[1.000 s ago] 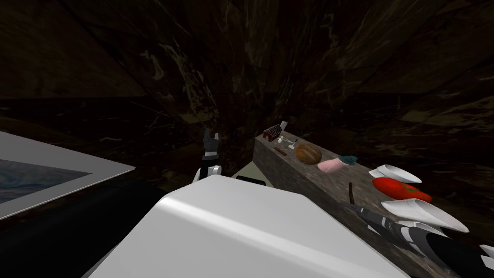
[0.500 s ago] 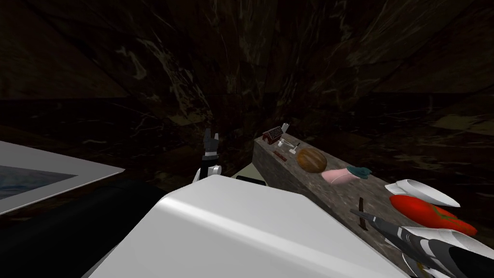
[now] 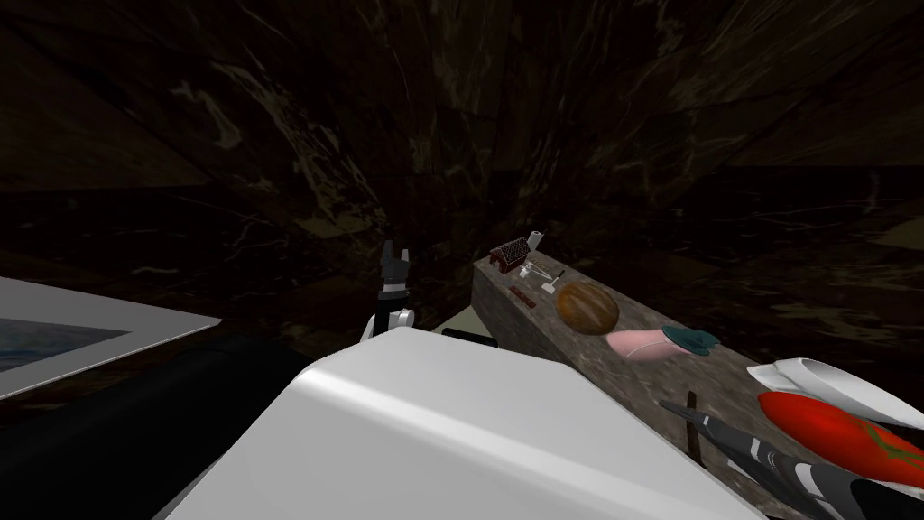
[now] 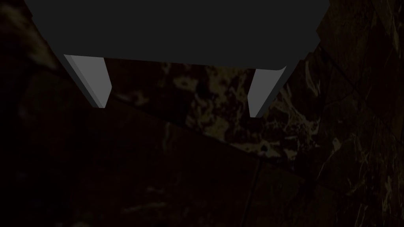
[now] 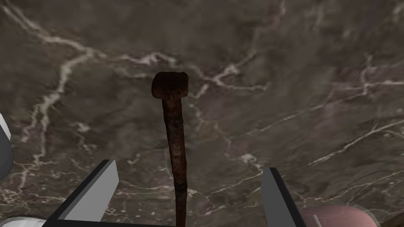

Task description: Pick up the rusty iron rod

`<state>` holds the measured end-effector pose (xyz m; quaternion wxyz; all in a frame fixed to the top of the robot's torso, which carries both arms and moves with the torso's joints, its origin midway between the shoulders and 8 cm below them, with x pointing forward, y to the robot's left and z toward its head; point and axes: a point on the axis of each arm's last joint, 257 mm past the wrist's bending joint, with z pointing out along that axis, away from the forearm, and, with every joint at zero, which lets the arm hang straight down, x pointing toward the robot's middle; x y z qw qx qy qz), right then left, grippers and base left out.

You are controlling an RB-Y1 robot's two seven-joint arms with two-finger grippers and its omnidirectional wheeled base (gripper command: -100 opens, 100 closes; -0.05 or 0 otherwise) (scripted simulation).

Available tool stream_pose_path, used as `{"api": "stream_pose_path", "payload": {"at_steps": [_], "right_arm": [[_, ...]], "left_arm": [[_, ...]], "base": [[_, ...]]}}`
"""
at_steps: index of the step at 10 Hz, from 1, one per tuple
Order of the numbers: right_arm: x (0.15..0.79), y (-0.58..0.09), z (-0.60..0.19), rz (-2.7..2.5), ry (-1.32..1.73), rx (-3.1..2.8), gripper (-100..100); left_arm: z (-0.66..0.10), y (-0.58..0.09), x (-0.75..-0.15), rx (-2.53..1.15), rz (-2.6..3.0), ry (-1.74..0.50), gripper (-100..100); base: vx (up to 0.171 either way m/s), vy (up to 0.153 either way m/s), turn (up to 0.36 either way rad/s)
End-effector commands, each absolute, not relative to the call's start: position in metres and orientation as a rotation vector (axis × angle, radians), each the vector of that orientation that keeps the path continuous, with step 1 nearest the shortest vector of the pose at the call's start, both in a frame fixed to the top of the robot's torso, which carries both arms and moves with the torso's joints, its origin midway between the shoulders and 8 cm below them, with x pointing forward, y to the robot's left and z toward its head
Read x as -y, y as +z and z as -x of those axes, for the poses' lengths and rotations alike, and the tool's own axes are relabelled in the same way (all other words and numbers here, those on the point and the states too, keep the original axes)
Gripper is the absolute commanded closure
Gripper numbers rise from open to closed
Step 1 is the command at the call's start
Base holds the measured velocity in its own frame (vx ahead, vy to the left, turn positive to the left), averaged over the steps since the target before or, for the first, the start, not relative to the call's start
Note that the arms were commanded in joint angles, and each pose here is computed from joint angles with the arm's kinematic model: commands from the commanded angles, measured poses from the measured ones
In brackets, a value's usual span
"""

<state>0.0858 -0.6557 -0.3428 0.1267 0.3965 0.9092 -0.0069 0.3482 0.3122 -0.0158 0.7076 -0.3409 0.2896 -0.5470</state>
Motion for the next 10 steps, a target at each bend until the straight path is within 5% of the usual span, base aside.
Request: {"api": "stream_pose_path", "payload": {"at_steps": [1, 3, 4, 8, 9, 10], "right_arm": [[0.657, -0.350, -0.079, -1.157, -0.023, -2.644, -100], [0.657, -0.350, -0.078, -1.159, -0.024, -2.643, -100], [0.657, -0.350, -0.077, -1.158, -0.024, -2.643, 100], [0.657, -0.350, -0.077, -1.158, -0.027, -2.643, 100], [0.657, -0.350, -0.077, -1.158, -0.027, -2.643, 0], [0.657, -0.343, -0.086, -1.152, -0.022, -2.647, 100]], "left_arm": [[-0.348, -0.016, -0.312, -0.643, 0.757, -1.215, 0], [-0.348, -0.016, -0.312, -0.643, 0.757, -1.215, 0], [-0.348, -0.016, -0.312, -0.643, 0.757, -1.215, 0], [-0.348, -0.016, -0.312, -0.643, 0.757, -1.215, 0], [-0.348, -0.016, -0.312, -0.643, 0.757, -1.215, 0], [-0.348, -0.016, -0.312, -0.643, 0.757, -1.215, 0]], "base": [[0.040, -0.003, 0.035], [0.028, -0.003, 0.019], [0.000, 0.000, 0.000], [0.000, -0.001, -0.003], [0.000, 0.000, 0.000], [-0.029, 0.007, -0.065]]}}
